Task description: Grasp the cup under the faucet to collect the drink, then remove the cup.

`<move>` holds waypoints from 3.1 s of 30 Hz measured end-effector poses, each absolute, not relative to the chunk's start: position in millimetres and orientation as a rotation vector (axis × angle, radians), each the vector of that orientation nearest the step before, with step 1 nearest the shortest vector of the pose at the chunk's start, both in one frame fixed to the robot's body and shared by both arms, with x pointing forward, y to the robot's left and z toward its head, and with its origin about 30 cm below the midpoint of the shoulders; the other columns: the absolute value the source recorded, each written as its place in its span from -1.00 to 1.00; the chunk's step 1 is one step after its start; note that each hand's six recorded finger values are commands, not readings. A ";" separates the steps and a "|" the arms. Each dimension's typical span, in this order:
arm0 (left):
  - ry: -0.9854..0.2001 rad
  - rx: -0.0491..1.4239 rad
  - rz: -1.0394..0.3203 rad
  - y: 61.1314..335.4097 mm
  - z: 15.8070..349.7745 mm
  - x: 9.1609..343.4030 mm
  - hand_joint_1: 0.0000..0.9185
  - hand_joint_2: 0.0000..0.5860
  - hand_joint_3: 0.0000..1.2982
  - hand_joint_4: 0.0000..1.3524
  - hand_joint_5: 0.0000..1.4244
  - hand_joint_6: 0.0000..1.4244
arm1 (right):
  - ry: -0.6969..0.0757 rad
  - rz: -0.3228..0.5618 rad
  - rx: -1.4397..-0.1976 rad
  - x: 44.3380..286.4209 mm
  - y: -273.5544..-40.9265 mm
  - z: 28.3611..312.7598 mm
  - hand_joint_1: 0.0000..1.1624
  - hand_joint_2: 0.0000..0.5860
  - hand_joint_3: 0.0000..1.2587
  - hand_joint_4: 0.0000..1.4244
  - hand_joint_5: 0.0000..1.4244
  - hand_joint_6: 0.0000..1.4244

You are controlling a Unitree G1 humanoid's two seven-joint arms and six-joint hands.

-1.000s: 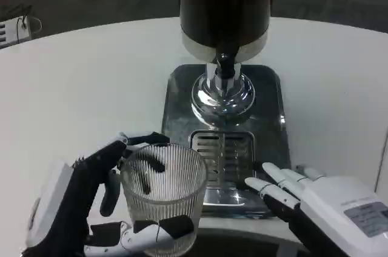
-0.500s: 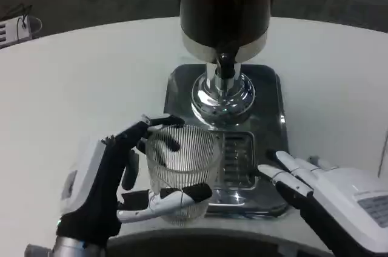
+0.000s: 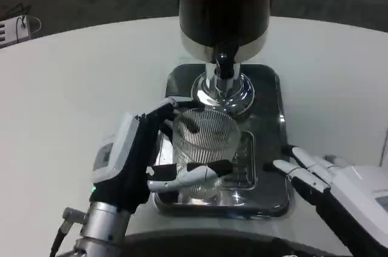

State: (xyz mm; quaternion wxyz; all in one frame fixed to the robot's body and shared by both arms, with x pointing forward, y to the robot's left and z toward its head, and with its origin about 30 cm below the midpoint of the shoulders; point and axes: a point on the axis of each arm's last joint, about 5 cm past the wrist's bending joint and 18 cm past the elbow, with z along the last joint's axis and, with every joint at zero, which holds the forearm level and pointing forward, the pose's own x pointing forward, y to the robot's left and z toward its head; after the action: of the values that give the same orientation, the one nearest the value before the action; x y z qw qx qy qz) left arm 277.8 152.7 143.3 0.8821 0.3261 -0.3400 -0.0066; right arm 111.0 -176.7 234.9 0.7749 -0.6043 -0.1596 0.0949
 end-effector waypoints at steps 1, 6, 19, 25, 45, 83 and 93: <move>-0.704 0.690 -0.014 151.0 143.1 281.8 0.33 -1.00 0.44 0.56 0.76 0.92 | -0.345 0.204 -1.306 110.9 -177.5 235.2 0.07 0.35 -0.77 -0.98 -0.88 -0.93; -0.688 0.706 -0.007 144.1 143.9 295.0 0.33 -1.00 0.44 0.56 0.75 0.92 | -0.347 0.204 -1.295 110.1 -179.6 236.0 0.07 0.35 -0.77 -0.98 -0.88 -0.92; -0.712 0.746 0.036 132.3 147.0 314.4 0.33 -1.00 0.36 0.47 0.64 0.85 | -0.337 0.206 -1.295 108.7 -186.5 238.1 0.07 0.35 -0.77 -0.98 -0.88 -0.91; -0.734 0.769 0.028 132.1 146.9 316.4 0.24 -1.00 0.18 0.18 0.44 0.73 | -0.315 0.207 -1.285 107.5 -188.0 236.6 0.07 0.35 -0.77 -0.98 -0.88 -0.90; -0.737 0.814 0.047 144.3 147.7 317.0 -0.25 -0.78 -0.17 -0.25 -0.04 0.14 | -0.321 0.228 -1.253 110.8 -185.2 236.2 0.07 0.35 -0.75 -0.97 -0.86 -0.85; -0.744 0.776 -0.001 141.9 152.7 315.8 -0.64 -0.94 -0.79 -0.78 -0.42 -0.37 | -0.271 0.255 -1.222 113.0 -190.5 233.0 0.07 0.35 -0.75 -0.94 -0.85 -0.79; -0.759 0.705 0.039 170.0 150.0 291.6 -0.67 -0.94 -0.72 -0.73 -0.43 -0.36 | -0.256 0.253 -1.211 115.8 -191.2 231.1 0.07 0.35 -0.74 -0.94 -0.84 -0.79</move>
State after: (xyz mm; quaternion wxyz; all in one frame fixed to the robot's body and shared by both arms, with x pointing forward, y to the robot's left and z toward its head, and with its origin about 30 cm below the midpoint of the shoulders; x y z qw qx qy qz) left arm 291.6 170.0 150.0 0.8685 0.3371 -0.3629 0.0186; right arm 115.8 -191.2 231.1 0.8070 -0.5661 -0.1196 0.1182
